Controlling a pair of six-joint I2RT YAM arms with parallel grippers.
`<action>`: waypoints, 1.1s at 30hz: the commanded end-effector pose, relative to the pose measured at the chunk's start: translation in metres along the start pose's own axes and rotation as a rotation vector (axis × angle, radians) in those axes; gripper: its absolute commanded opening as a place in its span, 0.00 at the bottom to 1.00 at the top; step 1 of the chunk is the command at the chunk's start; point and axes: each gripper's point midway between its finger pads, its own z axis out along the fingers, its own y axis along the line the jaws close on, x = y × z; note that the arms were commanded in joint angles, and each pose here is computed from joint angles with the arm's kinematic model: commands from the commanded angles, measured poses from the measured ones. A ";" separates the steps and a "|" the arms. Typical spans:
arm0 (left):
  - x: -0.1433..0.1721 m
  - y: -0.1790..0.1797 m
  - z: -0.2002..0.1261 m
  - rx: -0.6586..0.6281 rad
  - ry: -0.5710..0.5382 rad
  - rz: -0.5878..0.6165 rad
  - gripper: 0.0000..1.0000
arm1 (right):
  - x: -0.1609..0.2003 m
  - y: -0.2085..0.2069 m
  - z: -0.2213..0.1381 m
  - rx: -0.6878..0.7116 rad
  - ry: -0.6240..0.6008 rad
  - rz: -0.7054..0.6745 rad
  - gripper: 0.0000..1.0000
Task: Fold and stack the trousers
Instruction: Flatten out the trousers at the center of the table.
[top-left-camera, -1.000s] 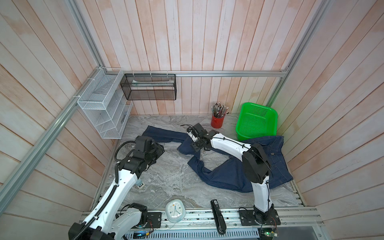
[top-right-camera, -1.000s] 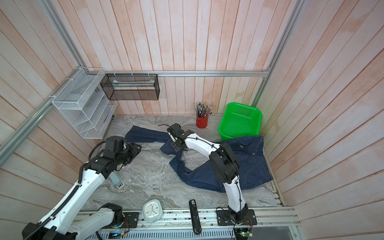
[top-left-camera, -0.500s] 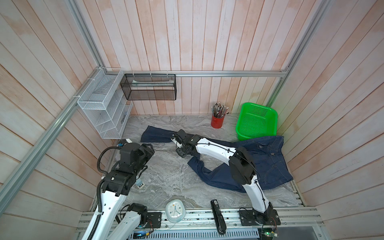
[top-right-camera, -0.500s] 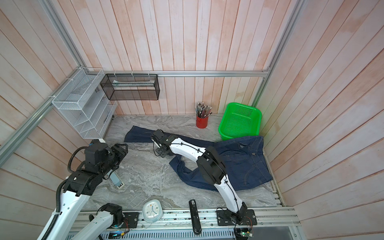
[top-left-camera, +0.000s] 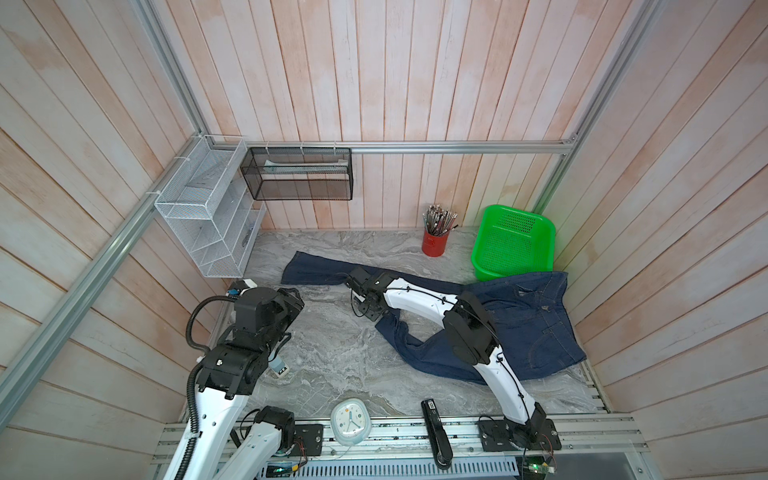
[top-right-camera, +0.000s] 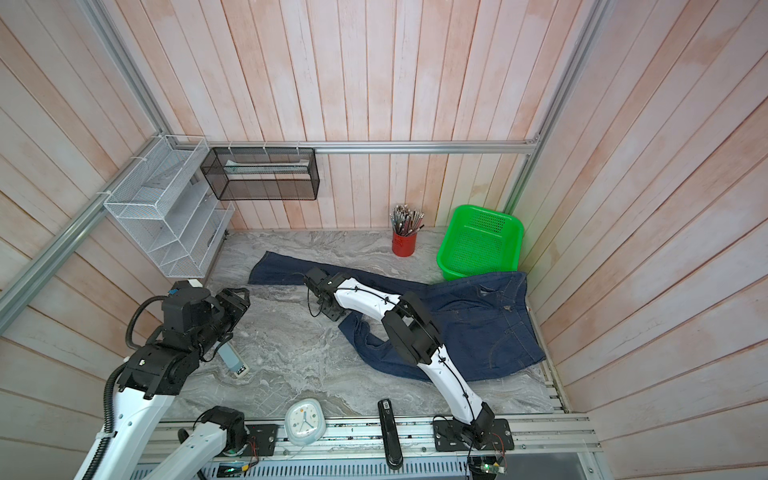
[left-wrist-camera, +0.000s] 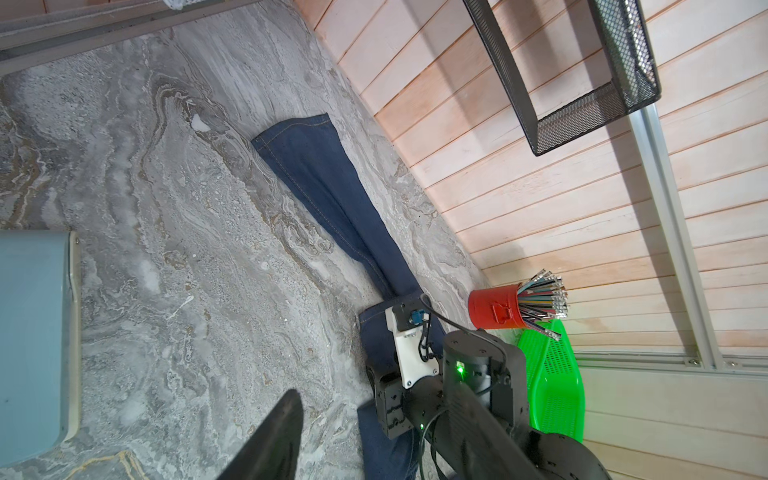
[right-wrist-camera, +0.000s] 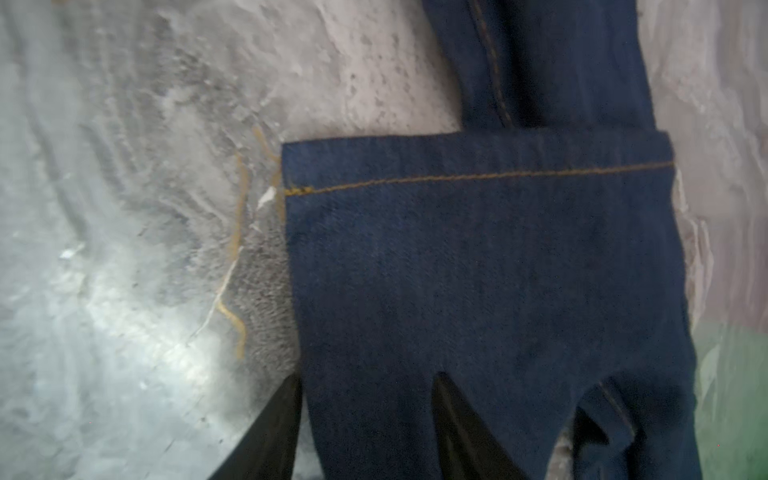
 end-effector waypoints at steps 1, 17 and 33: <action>-0.002 0.000 0.001 -0.003 -0.006 0.005 0.59 | 0.025 -0.018 0.008 0.092 0.087 -0.021 0.30; -0.024 0.001 -0.021 -0.027 -0.095 0.015 0.59 | -0.051 0.104 -0.275 -0.932 -0.461 -0.068 0.00; 0.002 -0.005 0.029 -0.047 0.044 0.077 0.60 | -0.015 -0.028 -0.012 -0.467 -0.099 0.295 0.00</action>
